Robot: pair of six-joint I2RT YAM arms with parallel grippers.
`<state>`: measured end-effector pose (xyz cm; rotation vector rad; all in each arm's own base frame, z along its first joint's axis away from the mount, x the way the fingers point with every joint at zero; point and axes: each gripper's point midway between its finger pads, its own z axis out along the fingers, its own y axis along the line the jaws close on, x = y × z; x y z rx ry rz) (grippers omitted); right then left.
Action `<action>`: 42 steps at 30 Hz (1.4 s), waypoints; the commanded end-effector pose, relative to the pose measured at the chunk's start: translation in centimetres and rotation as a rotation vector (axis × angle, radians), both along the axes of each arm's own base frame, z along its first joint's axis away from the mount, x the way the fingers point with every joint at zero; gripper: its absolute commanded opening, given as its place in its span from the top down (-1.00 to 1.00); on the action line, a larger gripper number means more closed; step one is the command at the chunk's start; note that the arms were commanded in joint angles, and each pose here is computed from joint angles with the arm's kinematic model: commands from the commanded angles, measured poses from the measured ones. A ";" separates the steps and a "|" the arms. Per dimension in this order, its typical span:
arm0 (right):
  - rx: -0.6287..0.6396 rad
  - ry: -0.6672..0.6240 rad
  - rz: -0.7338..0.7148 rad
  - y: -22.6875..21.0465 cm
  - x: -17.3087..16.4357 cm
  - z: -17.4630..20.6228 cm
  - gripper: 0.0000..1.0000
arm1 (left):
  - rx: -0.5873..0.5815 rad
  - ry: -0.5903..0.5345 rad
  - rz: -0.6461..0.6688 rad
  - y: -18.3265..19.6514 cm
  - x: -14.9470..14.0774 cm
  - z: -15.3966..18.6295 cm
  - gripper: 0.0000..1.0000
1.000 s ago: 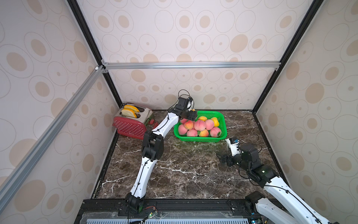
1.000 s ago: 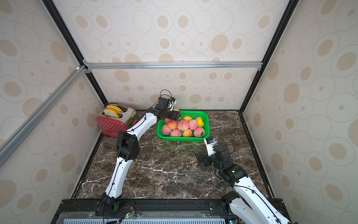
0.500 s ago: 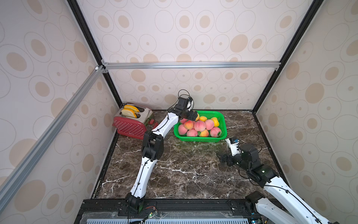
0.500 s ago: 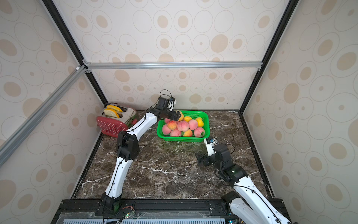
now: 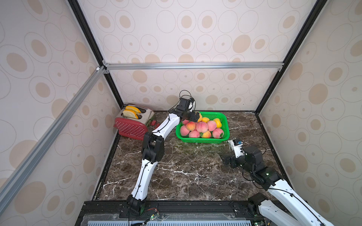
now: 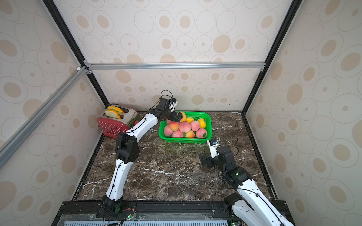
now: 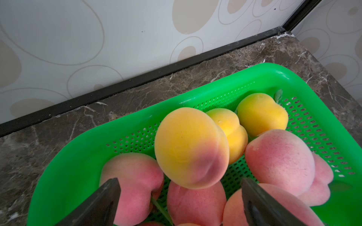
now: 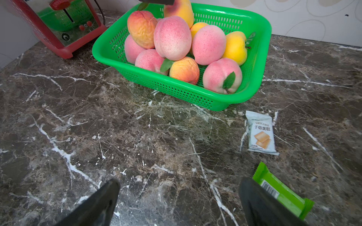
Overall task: Put the peaches into the basket
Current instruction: Place the peach in the basket, then reset both arms
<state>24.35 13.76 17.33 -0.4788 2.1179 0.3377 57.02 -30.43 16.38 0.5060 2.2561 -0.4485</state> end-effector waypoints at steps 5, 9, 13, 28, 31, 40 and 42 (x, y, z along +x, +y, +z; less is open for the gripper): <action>-0.130 -0.004 -0.121 -3.1 0.4 -0.6 -1.00 | -0.009 -0.106 0.051 2.8 -2.8 7.9 -0.98; -0.178 -0.007 -0.188 -4.6 0.6 -0.7 -1.00 | 0.026 -0.098 0.131 5.6 -5.6 9.0 -0.98; -0.249 -0.051 -0.313 -7.4 0.6 0.2 -1.00 | 0.115 -0.108 0.302 10.8 -9.4 8.9 -0.98; -0.322 -0.305 -0.633 -13.1 1.9 0.1 -1.00 | 0.428 -0.181 0.767 25.9 -21.2 4.6 -0.98; -0.300 -0.419 -0.489 -11.3 2.9 0.3 -1.00 | 0.418 -0.237 0.742 26.4 -22.4 3.3 -0.98; -0.295 -0.405 -0.440 -12.7 7.0 -3.2 -1.00 | 0.440 -0.425 0.711 28.5 -21.7 0.7 -0.98; -0.304 -0.395 -0.446 -13.0 8.4 -4.0 -1.00 | 0.518 -0.454 0.661 28.7 -20.6 -0.1 -0.98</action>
